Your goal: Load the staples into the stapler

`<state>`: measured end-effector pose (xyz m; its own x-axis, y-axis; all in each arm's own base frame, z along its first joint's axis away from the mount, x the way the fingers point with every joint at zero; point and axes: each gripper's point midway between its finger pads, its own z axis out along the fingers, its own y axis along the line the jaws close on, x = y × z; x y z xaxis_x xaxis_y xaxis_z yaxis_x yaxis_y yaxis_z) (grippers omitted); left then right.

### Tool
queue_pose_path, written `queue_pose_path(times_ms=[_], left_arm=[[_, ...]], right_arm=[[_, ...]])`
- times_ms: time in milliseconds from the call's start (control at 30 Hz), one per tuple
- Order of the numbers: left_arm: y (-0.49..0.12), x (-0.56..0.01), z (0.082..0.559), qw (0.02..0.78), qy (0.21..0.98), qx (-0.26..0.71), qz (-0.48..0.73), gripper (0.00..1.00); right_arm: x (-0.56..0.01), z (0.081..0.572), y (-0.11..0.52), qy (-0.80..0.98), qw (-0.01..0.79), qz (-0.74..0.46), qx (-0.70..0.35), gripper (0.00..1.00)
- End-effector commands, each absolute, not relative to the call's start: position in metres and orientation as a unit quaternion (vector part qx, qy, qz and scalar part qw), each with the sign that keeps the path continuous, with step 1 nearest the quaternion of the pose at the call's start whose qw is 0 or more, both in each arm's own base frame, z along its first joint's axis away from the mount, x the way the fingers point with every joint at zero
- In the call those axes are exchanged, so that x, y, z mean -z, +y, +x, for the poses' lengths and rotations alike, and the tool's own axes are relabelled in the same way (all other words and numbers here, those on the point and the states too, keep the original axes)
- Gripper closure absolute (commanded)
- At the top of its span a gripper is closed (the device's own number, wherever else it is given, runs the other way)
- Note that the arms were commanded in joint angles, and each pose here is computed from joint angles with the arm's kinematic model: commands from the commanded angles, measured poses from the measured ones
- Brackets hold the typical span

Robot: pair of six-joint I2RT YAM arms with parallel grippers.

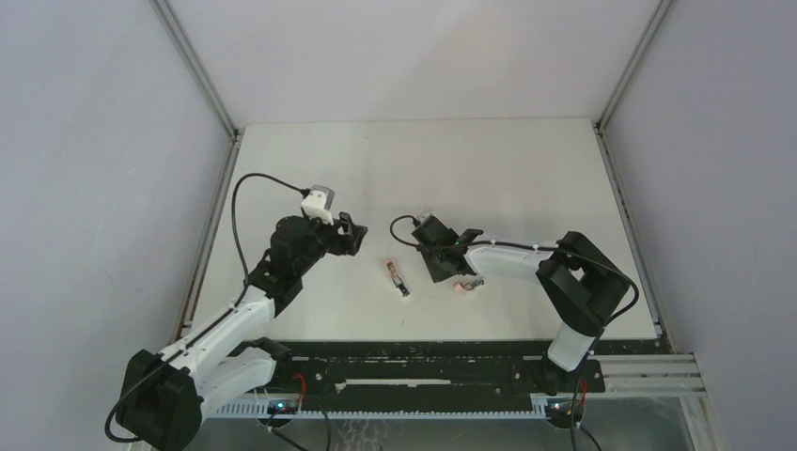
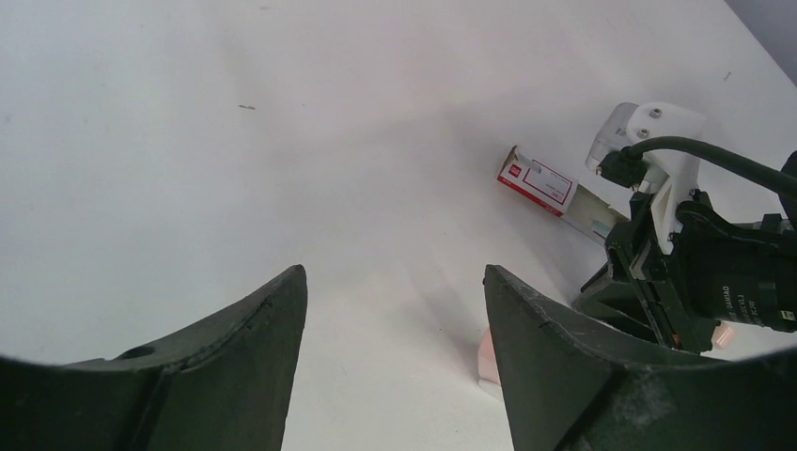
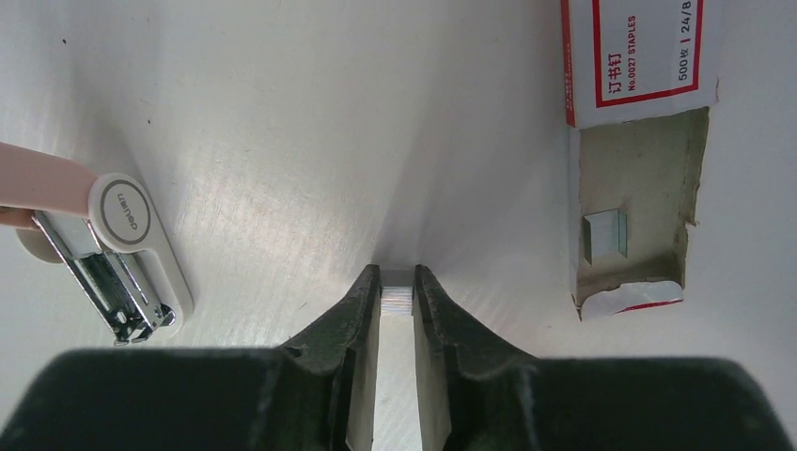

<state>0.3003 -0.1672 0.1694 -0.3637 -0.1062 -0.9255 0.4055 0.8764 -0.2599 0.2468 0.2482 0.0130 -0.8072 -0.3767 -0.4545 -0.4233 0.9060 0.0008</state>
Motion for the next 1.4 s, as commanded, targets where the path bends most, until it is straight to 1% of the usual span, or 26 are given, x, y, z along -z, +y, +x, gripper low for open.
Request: queue_pose_path(times_ms=[0,233,500,667,833,1100,1367], left_arm=[[-0.160,-0.175,0.301,0.572,0.785,0.227,0.076,0.27],[-0.149,-0.163,0.293,0.579,0.783,0.222,0.047,0.27],[-0.123,-0.156,0.285,0.606,0.771,0.196,-0.007,0.27],[-0.117,-0.155,0.284,0.611,0.769,0.187,-0.017,0.27],[-0.116,-0.155,0.283,0.611,0.770,0.186,-0.020,0.27],[-0.114,-0.157,0.282,0.615,0.766,0.186,-0.024,0.27],[-0.114,-0.158,0.282,0.615,0.766,0.185,-0.025,0.27]], right_arm=[[-0.023,0.255,0.258,0.945,0.247,-0.207,-0.054,0.85],[-0.031,0.254,0.259,0.942,0.255,-0.210,-0.057,0.89],[-0.070,0.246,0.283,0.925,0.288,-0.216,-0.122,0.89],[-0.083,0.234,0.313,0.909,0.311,-0.227,-0.160,0.90],[-0.081,0.229,0.335,0.898,0.326,-0.236,-0.175,0.90],[-0.077,0.226,0.347,0.892,0.344,-0.237,-0.170,0.90],[-0.068,0.223,0.354,0.893,0.338,-0.247,-0.168,0.90]])
